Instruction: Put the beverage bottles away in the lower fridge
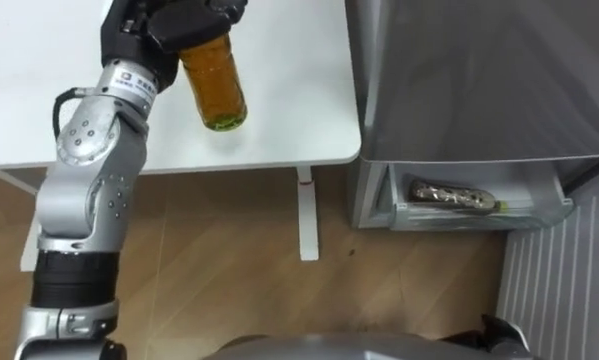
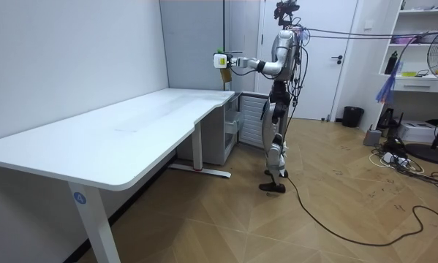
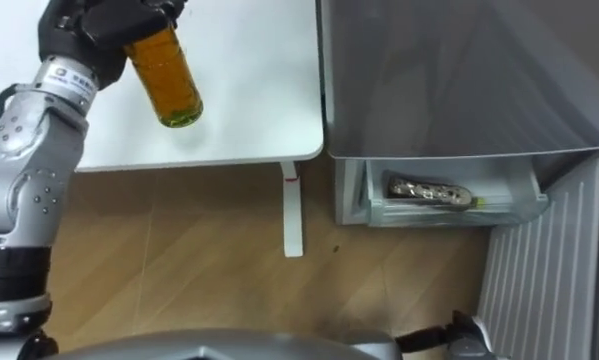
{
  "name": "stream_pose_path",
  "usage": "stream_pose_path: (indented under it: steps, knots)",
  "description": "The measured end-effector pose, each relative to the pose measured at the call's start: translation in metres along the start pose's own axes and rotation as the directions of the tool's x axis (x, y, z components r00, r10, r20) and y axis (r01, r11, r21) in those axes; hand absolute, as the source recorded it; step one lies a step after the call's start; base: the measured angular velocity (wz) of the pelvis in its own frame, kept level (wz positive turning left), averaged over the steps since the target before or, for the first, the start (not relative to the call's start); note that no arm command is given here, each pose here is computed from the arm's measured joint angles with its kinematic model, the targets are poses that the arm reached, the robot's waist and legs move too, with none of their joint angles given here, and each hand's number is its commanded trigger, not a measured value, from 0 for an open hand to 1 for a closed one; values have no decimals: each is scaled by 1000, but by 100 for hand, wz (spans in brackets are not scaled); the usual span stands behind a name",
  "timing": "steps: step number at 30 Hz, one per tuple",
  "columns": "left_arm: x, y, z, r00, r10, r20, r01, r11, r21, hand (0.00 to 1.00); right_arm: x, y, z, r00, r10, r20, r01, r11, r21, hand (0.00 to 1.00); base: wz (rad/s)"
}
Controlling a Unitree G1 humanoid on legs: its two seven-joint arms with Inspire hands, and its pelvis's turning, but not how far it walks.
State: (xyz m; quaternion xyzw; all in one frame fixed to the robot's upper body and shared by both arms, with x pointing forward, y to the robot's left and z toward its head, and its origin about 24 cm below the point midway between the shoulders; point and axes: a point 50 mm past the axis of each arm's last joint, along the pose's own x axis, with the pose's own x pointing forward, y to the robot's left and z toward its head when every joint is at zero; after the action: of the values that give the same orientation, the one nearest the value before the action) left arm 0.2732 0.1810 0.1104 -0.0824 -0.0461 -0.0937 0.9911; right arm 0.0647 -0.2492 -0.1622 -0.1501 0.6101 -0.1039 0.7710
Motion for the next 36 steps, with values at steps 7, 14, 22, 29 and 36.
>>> stream_pose_path:
  steps: [7, 14, 22, 29, 36]
  knots:
    - [-10, -11, -9, 996, -86, -17, 85, 996, -34, 100, 1, 2, 9, 998, 51, 23, -51, 998, -29, 0, 4]
    - [-22, -11, -21, 997, -72, -36, 68, 994, -80, 100, 0, 10, 12, 996, 82, 24, -82, 997, 2, 0, 3]
    - [-50, -18, -56, 985, -60, -164, 30, 983, -181, 100, -1, 21, 38, 985, 138, 106, -137, 990, -19, 0, 7]
    - [-53, -26, -65, 978, -84, -189, 47, 980, -195, 100, -7, 38, 59, 951, 229, 207, -208, 971, -116, 0, 11]
    - [-57, -25, -88, 962, -69, -264, 8, 974, -225, 100, -16, 55, 77, 893, 354, 278, -303, 930, -210, 0, 1]
